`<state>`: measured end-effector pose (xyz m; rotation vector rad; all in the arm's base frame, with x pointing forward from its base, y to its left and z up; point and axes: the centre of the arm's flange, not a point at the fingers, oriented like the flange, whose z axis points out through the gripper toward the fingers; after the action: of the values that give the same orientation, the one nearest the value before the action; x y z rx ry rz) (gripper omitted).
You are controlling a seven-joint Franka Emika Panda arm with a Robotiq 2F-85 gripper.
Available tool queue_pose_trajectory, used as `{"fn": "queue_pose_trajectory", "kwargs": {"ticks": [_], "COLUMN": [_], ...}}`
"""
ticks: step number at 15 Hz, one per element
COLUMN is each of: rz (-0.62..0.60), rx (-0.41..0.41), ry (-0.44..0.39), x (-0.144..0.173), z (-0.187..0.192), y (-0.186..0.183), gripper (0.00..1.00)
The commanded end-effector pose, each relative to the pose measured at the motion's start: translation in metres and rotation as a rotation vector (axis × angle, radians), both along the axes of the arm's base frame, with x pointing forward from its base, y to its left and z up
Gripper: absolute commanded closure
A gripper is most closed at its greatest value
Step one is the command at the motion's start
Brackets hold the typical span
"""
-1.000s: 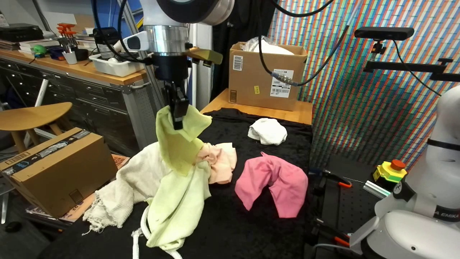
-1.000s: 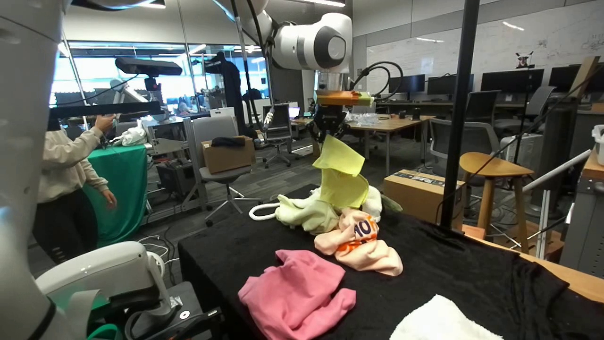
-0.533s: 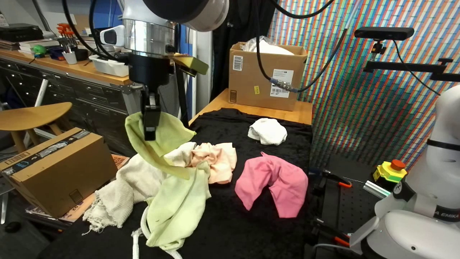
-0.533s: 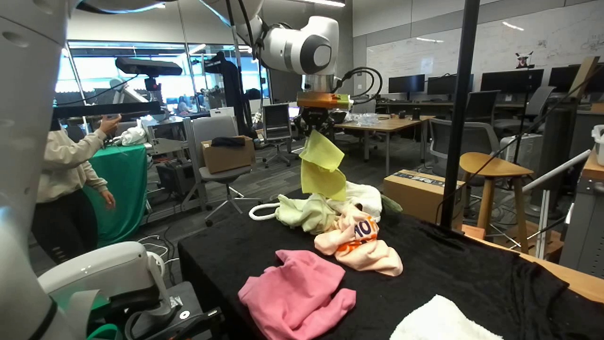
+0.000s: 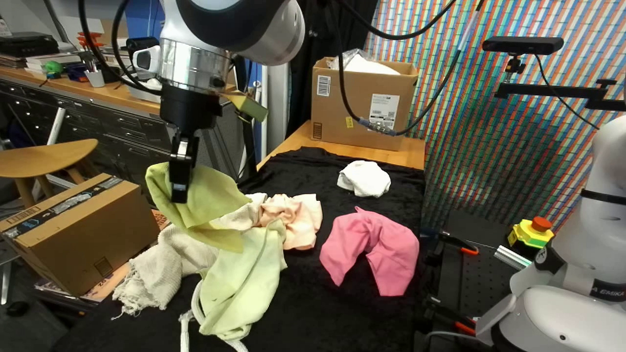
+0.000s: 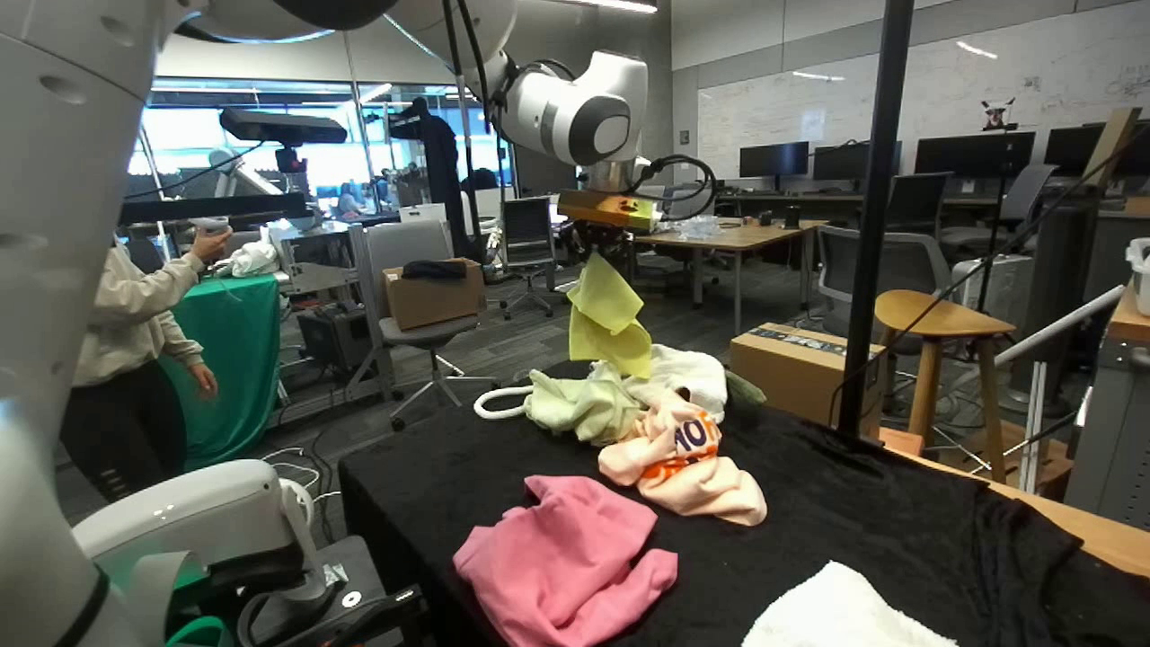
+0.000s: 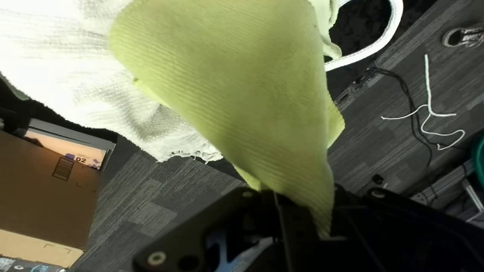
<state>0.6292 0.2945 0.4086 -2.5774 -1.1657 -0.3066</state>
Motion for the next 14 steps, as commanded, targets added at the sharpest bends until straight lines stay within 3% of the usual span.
{"fn": "queue_pose_trajectory", "kwargs": {"ticks": [1, 13, 14], "rz": [-0.036, 0.0, 0.003], "rx": [0.038, 0.02, 0.011], "ry": [-0.008, 0.015, 0.012], "x": [0.003, -0.004, -0.005], "z": [-0.008, -0.031, -0.031], "y": [0.016, 0.028, 0.028], "gripper": [0.99, 0.97, 0.73]}}
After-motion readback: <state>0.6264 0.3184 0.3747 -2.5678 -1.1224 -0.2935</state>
